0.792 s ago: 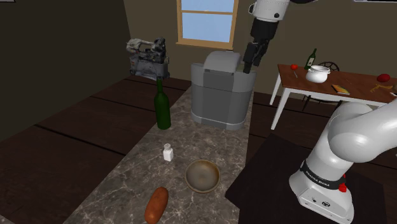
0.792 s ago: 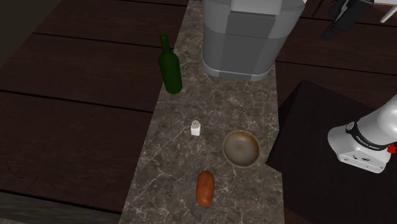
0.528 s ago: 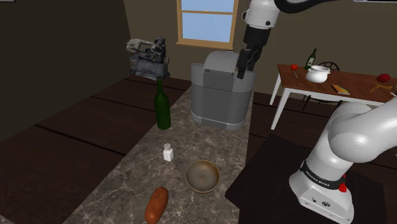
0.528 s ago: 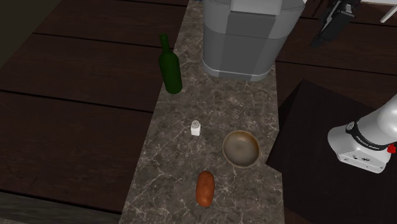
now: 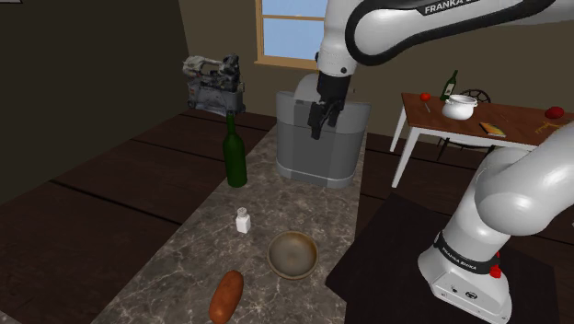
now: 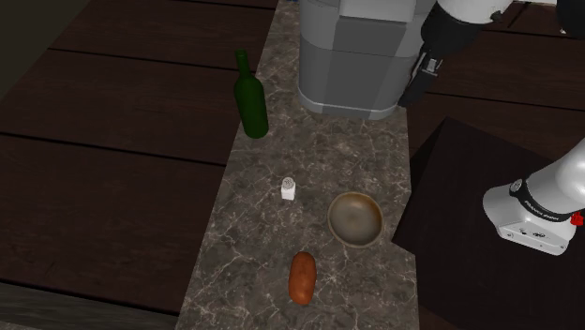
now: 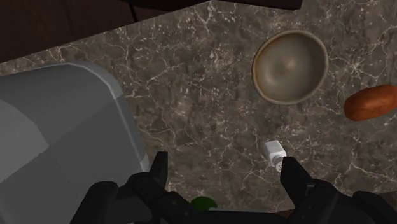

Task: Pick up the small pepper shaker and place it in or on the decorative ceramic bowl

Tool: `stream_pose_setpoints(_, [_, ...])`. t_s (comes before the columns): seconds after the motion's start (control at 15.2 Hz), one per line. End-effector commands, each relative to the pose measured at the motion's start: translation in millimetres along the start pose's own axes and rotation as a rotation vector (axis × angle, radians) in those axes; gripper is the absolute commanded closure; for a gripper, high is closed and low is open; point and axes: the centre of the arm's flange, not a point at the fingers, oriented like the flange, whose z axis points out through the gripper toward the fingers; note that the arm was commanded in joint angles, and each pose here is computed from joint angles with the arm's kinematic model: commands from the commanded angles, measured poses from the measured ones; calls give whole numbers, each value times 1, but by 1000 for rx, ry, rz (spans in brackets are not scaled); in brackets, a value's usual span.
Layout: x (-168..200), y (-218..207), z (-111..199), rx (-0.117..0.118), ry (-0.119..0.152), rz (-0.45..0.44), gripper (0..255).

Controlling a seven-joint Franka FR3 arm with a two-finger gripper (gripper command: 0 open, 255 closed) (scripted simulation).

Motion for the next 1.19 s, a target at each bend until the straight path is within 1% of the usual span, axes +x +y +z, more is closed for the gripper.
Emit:
stream_pose_setpoints(0.0, [12, -13, 21, 3, -4, -3, 0])
stream_pose_setpoints(1.12, [119, -119, 190, 24, -50, -27, 0])
